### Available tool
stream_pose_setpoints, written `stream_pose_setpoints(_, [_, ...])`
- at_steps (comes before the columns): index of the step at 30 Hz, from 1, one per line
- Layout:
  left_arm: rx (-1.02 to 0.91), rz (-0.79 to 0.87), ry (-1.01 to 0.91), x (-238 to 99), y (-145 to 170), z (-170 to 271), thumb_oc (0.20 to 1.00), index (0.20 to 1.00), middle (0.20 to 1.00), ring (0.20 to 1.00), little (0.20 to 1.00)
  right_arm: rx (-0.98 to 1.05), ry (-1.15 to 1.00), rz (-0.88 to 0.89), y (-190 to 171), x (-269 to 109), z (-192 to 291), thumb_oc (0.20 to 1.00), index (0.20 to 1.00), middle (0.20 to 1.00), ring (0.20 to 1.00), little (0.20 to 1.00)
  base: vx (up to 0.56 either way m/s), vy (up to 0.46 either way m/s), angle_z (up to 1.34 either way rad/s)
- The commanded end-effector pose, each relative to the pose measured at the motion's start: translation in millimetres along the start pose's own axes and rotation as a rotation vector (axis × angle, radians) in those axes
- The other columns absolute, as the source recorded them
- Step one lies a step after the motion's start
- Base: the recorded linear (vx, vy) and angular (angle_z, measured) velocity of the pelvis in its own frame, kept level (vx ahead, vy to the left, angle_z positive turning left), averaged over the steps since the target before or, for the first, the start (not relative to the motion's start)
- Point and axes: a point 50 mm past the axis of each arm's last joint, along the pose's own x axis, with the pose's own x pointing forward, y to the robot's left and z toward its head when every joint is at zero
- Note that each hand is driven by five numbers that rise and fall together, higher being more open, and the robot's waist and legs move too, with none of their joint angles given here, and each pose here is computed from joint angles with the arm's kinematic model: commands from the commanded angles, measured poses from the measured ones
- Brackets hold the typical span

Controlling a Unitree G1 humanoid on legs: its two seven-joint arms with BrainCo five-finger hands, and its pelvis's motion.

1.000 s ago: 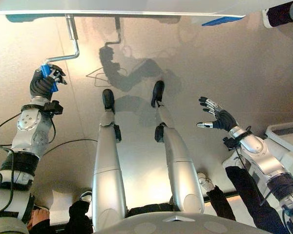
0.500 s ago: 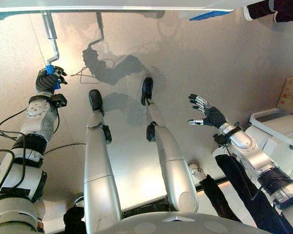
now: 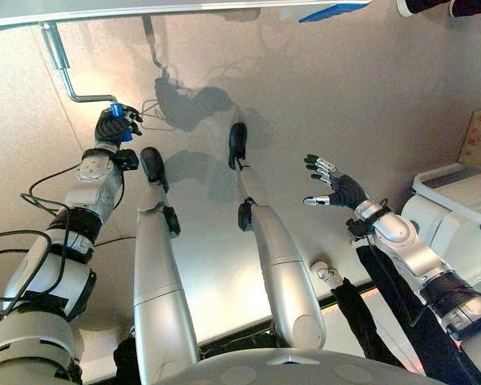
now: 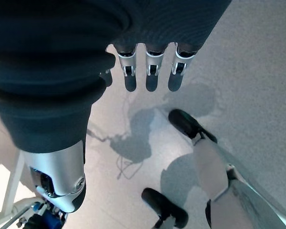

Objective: Raise the hospital bed

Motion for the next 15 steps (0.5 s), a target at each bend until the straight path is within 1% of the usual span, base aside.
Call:
stream_pose_setpoints(1, [0.013, -0.132, -0.158, 0.6, -28.1, 27.4, 0.2, 0.2, 0.2, 0.2, 0.2, -0.028, -0.015, 0.008, -6.2, 0.9, 6.5, 1.0, 1.0, 1.0, 1.0, 1.0, 0.0, 0.0, 0.0])
stream_pose_setpoints(2, [0.013, -0.132, -0.158, 0.6, -28.1, 27.4, 0.2, 0.2, 0.2, 0.2, 0.2, -0.028, -0.015, 0.008, -6.2, 0.9, 6.5, 1.0, 1.0, 1.0, 1.0, 1.0, -0.01, -0.03, -0.03])
stream_pose_setpoints(4, [-0.016, -0.212, -0.225, -4.1, -44.8, 40.5, 0.2, 0.2, 0.2, 0.2, 0.2, -0.034, -0.011, -0.002, -7.6, -1.5, 5.3, 1.0, 1.0, 1.0, 1.0, 1.0, 0.0, -0.052, -0.04])
stream_pose_setpoints(8, [-0.037, -0.314, -0.279, -19.8, -54.7, 48.8, 0.2, 0.2, 0.2, 0.2, 0.2, -0.038, 0.014, -0.031, -10.6, -9.6, -1.5, 1.0, 1.0, 1.0, 1.0, 1.0, 0.0, -0.043, -0.02])
stream_pose_setpoints(11, [-0.067, -0.37, -0.302, -38.0, -51.1, 49.8, 0.2, 0.2, 0.2, 0.2, 0.2, -0.034, 0.037, -0.049, -11.6, -16.6, -8.1, 1.0, 1.0, 1.0, 1.0, 1.0, 0.0, -0.026, 0.01])
stream_pose_setpoints(12, [-0.067, -0.369, -0.301, -38.3, -50.8, 49.6, 0.2, 0.2, 0.2, 0.2, 0.2, -0.034, 0.038, -0.048, -11.4, -16.6, -8.2, 1.0, 1.0, 1.0, 1.0, 1.0, 0.0, -0.048, 0.0])
stream_pose_setpoints(13, [-0.079, -0.391, -0.302, -51.3, -45.9, 47.2, 0.2, 0.2, 0.2, 0.2, 0.2, -0.032, 0.06, -0.056, -11.8, -22.2, -14.0, 1.0, 1.0, 1.0, 1.0, 1.0, 0.01, -0.055, 0.01])
stream_pose_setpoints(15, [-0.094, -0.404, -0.309, -63.6, -38.4, 47.8, 0.2, 0.2, 0.2, 0.2, 0.2, -0.026, 0.071, -0.065, -11.8, -26.5, -17.4, 1.0, 1.0, 1.0, 1.0, 1.0, 0.01, -0.054, 0.05])
